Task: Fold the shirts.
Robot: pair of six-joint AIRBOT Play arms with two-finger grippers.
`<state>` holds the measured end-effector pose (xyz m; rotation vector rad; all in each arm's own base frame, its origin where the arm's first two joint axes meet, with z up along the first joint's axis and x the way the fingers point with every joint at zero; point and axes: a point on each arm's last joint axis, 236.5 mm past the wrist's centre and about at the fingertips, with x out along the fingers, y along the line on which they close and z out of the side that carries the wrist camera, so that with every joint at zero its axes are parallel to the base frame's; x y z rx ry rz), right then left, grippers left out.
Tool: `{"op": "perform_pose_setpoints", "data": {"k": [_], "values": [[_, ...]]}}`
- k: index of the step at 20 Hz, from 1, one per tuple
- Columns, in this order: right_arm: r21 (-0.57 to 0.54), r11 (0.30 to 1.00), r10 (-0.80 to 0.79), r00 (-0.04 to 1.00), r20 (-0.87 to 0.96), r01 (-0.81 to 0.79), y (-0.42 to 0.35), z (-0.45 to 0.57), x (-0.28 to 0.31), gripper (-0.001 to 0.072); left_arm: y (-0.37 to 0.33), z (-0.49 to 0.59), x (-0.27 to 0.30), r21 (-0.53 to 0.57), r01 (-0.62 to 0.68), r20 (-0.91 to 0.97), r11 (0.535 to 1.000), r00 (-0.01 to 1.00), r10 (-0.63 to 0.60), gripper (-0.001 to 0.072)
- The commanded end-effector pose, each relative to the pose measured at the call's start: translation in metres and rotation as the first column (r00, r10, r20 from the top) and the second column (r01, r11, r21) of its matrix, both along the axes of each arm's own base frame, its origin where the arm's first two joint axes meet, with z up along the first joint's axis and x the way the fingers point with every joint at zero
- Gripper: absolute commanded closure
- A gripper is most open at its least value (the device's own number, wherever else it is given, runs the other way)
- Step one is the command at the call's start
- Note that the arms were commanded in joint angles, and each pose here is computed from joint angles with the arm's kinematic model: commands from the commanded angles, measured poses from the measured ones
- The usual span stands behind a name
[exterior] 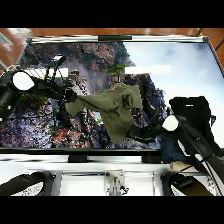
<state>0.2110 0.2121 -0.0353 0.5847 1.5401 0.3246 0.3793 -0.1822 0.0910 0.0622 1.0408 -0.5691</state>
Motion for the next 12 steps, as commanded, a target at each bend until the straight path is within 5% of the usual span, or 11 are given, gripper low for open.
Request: {"op": "perform_pose_setpoints", "data": {"k": [1, 12], "values": [[0.038, 0.986, -0.161, 0.987, -0.017, 0.161, 0.012, -0.021, 0.002, 0.0123, 0.000, -0.001, -0.001, 0.007, 0.012, 0.000, 1.000, 1.000, -0.012, 0.0675], [0.099, 0.955, -0.272, 0.958, -0.089, 0.280, 0.070, -0.072, 0.013, 0.0123, 0.000, -0.001, -0.001, 0.011, 0.021, 0.005, 1.000, 1.000, -0.021, 0.0675]]}}
